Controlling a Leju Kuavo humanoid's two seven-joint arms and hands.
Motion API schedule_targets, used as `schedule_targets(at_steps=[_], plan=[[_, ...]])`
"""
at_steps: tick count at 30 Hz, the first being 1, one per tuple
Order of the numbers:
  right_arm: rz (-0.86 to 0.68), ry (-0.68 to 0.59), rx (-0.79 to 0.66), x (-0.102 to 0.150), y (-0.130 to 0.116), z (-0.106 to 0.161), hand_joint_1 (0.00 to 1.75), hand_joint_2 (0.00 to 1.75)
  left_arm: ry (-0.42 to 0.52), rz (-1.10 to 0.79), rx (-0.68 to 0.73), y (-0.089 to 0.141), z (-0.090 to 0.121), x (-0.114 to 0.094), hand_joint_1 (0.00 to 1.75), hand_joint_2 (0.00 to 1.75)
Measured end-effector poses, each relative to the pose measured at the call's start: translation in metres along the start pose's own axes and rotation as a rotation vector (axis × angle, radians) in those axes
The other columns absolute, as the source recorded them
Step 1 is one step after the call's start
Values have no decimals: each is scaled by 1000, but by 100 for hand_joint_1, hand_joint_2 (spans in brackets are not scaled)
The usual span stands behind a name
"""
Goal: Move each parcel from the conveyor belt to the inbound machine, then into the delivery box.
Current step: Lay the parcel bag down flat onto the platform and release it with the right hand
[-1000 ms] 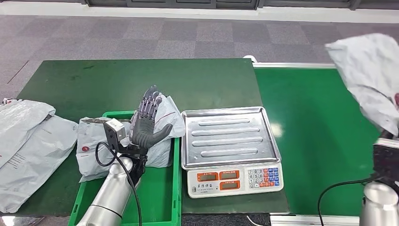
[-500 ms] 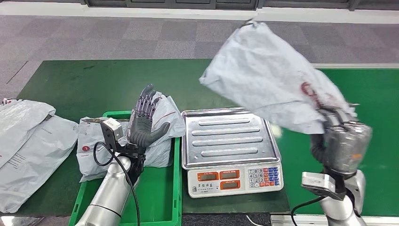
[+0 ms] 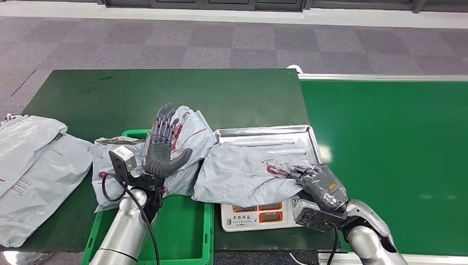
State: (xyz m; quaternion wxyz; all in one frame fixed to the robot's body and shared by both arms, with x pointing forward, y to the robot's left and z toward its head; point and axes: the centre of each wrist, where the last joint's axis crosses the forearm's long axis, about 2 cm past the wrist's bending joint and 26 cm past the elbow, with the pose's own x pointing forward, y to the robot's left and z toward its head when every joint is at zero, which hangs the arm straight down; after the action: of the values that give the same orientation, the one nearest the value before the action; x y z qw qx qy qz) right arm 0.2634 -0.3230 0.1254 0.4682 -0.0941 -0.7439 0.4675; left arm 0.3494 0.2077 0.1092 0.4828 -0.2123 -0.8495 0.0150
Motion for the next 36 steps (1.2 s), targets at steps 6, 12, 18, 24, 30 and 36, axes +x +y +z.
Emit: schedule_targets(at_steps=[6,12,18,24,30,36], plan=[[-31,110,127,-16,-1,6,53,175,4,-6,-2,1,0,0,0,175],[-85,-66,12,-19,-6,1,0,175,4,-98,11,2,-1,2,0,175],[-170,-253,-170,-3,-13,-4,0,175,85,-415,-209,-22,-3,-10,0,175],[-188,-285,-299,3,-23,-1,0,175,172,-665,-540,-67,-1,-23,0,175],[-199,-289,-343,7,-24,6,0,131,254,-848,-639,-80,-3,-26,0,175],[-240,-311,-390,12,-23,9,0,0,464,-1148,-688,-86,-13,-31,0,175]])
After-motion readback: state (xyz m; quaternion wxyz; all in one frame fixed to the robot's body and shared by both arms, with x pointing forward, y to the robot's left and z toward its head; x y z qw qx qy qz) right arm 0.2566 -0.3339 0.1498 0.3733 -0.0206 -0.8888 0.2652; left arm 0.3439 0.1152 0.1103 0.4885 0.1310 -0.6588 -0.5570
